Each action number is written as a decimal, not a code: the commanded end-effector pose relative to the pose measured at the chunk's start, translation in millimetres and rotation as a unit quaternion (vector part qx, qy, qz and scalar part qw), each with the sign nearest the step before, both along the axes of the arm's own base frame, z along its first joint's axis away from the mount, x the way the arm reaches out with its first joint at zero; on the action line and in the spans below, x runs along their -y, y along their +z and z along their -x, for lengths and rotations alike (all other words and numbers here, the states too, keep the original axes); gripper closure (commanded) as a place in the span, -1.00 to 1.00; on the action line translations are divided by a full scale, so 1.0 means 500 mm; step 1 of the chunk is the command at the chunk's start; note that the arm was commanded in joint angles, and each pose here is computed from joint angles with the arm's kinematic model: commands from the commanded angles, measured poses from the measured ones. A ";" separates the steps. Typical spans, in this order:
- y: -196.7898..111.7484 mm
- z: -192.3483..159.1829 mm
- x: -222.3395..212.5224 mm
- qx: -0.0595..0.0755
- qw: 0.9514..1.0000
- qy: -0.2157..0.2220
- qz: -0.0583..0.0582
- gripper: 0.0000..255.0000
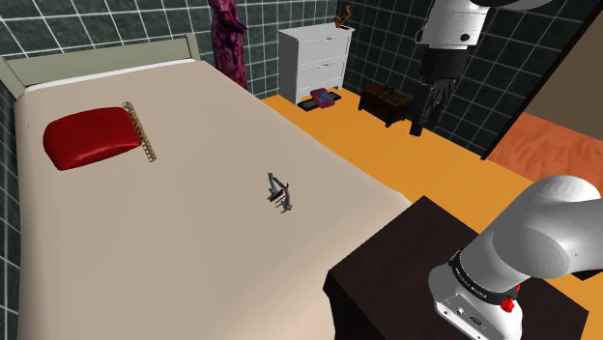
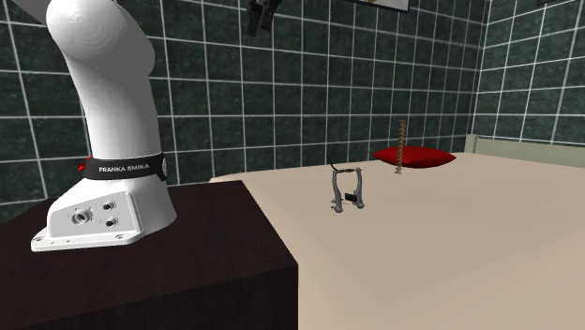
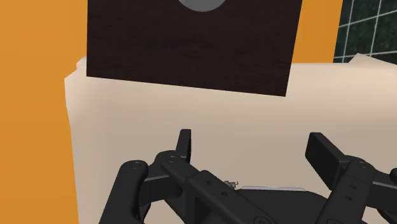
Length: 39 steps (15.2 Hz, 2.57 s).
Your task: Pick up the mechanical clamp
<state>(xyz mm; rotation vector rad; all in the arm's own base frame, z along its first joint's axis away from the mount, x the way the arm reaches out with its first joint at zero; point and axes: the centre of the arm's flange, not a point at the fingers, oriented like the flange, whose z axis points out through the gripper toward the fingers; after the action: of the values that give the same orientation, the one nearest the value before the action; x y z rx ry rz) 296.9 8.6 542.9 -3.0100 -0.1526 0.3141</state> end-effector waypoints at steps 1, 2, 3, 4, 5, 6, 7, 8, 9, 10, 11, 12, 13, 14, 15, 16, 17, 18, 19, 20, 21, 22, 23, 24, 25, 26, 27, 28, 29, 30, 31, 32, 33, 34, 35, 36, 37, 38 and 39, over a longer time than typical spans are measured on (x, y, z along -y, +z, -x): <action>0.000 0.000 0.000 0.000 1.000 0.000 0.000 -1.00; -0.017 -0.014 -0.015 0.003 1.000 0.000 0.006 -1.00; -0.035 -0.028 -0.030 0.005 1.000 0.000 0.011 -1.00; -0.052 -0.041 -0.045 0.008 1.000 -0.001 0.017 -1.00; -0.069 -0.055 -0.060 0.011 1.000 -0.001 0.023 -1.00; -0.087 -0.070 -0.074 0.014 1.000 -0.001 0.028 -1.00; -0.105 -0.084 -0.088 0.016 0.999 -0.001 0.034 -1.00; -0.122 -0.098 -0.102 0.019 0.999 -0.001 0.039 -1.00; -0.140 -0.112 -0.116 0.022 0.999 -0.002 0.045 -1.00; -0.158 -0.127 -0.130 0.025 0.998 -0.002 0.051 -1.00; -0.176 -0.142 -0.143 0.027 0.998 -0.002 0.056 -1.00; -0.194 -0.156 -0.156 0.030 0.998 -0.002 0.062 -1.00; -0.212 -0.171 -0.169 0.033 0.997 -0.002 0.067 -1.00; -0.231 -0.186 -0.182 0.036 0.997 -0.003 0.073 -1.00; -0.249 -0.201 -0.194 0.038 0.996 -0.003 0.079 -1.00; -0.267 -0.216 -0.207 0.041 0.996 -0.003 0.084 -1.00; -0.285 -0.232 -0.219 0.044 0.995 -0.003 0.090 -1.00; -0.304 -0.247 -0.231 0.047 0.994 -0.003 0.096 -1.00; -0.322 -0.262 -0.242 0.049 0.994 -0.004 0.101 -1.00; -0.341 -0.278 -0.254 0.052 0.993 -0.004 0.107 -1.00; -0.359 -0.294 -0.265 0.055 0.992 -0.004 0.112 -1.00; -0.378 -0.309 -0.276 0.057 0.991 -0.004 0.118 -1.00; -0.396 -0.325 -0.287 0.060 0.991 -0.004 0.123 -1.00; -0.415 -0.341 -0.297 0.063 0.990 -0.005 0.129 -1.00; -0.434 -0.357 -0.308 0.066 0.989 -0.005 0.135 -1.00; -0.452 -0.374 -0.318 0.068 0.988 -0.005 0.140 -1.00; -0.471 -0.390 -0.328 0.071 0.987 -0.005 0.146 -1.00; -0.490 -0.406 -0.338 0.074 0.986 -0.005 0.151 -1.00; -0.509 -0.423 -0.347 0.076 0.985 -0.005 0.157 -1.00; -0.527 -0.439 -0.356 0.079 0.984 -0.006 0.162 -1.00; -0.546 -0.456 -0.366 0.082 0.982 -0.006 0.168 -1.00; -0.565 -0.473 -0.374 0.084 0.981 -0.006 0.173 -1.00; -0.584 -0.490 -0.383 0.087 0.980 -0.006 0.179 -1.00; -0.603 -0.507 -0.392 0.090 0.979 -0.006 0.184 -1.00; -0.622 -0.524 -0.400 0.092 0.977 -0.007 0.190 -1.00; -0.640 -0.541 -0.408 0.095 0.976 -0.007 0.195 -1.00; -0.659 -0.559 -0.415 0.098 0.975 -0.007 0.201 -1.00; -0.678 -0.576 -0.423 0.101 0.973 -0.007 0.206 -1.00; -0.697 -0.594 -0.430 0.103 0.972 -0.007 0.212 -1.00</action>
<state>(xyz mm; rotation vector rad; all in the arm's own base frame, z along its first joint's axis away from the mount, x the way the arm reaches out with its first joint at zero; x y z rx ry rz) 584.2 219.7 205.8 -3.4495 -0.0911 0.0404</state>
